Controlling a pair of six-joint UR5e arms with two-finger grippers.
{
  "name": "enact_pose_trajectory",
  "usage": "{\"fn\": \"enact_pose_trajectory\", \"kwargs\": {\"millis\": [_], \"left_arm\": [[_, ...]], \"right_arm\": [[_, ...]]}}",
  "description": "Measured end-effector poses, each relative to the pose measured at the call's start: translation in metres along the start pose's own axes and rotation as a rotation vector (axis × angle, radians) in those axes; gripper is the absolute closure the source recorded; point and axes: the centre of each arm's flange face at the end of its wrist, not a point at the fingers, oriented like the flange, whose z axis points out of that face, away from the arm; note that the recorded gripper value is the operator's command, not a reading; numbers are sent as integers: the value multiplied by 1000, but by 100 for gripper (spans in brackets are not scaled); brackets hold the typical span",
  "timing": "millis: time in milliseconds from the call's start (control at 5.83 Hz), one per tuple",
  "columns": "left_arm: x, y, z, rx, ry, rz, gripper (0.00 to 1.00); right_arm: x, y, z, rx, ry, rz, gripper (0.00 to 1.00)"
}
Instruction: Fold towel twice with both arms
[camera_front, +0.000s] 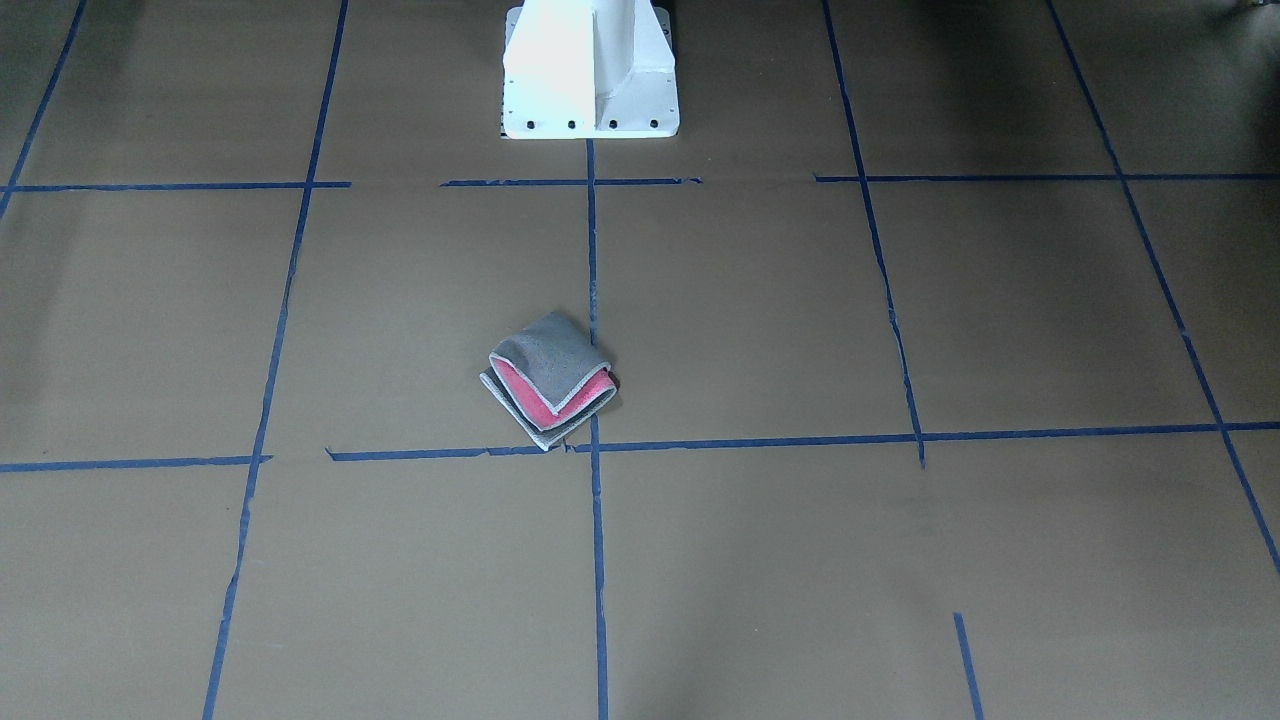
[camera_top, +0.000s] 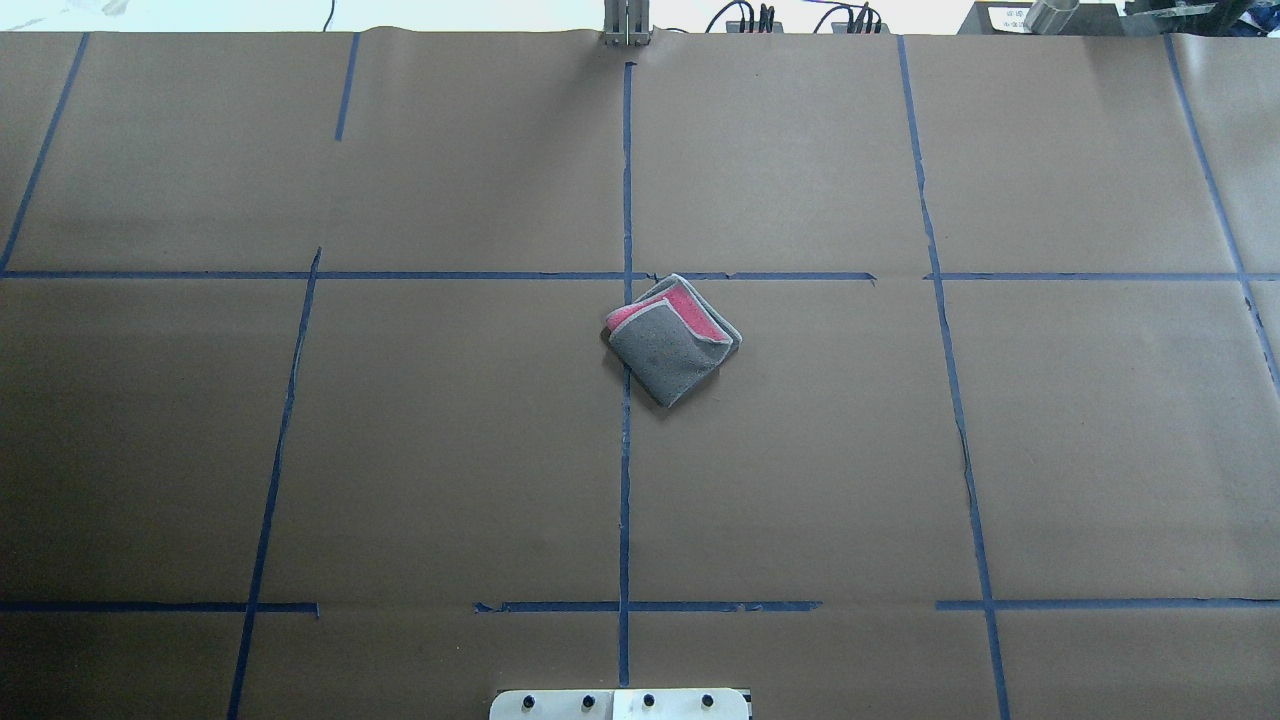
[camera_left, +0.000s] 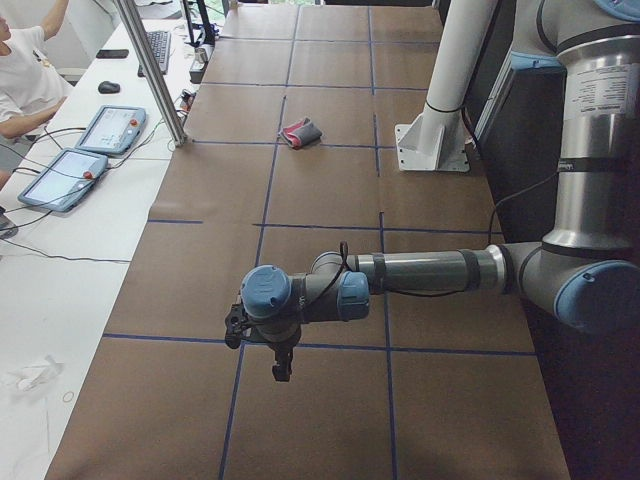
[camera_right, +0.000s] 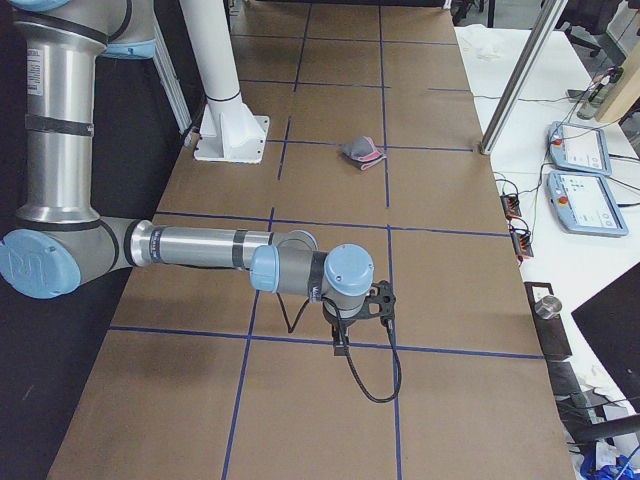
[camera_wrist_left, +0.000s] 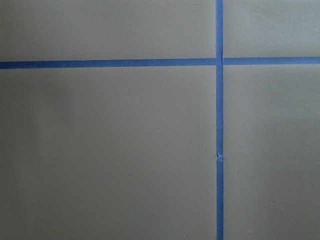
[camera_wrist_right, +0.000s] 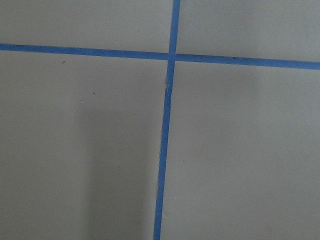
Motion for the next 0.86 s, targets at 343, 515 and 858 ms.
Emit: {"fn": "enact_pose_trajectory", "kwargs": {"millis": [343,515,858], "left_arm": [[1,-1,0,1,0,1,0],[1,-2,-1,1,0,2,0],[2,-2,-1,2,0,2,0]], "right_arm": [[3,1,3,-6,-1,32,0],[8,3,7,-13,-3,42,0],[11,4,9,-17,-4,51,0]]}}
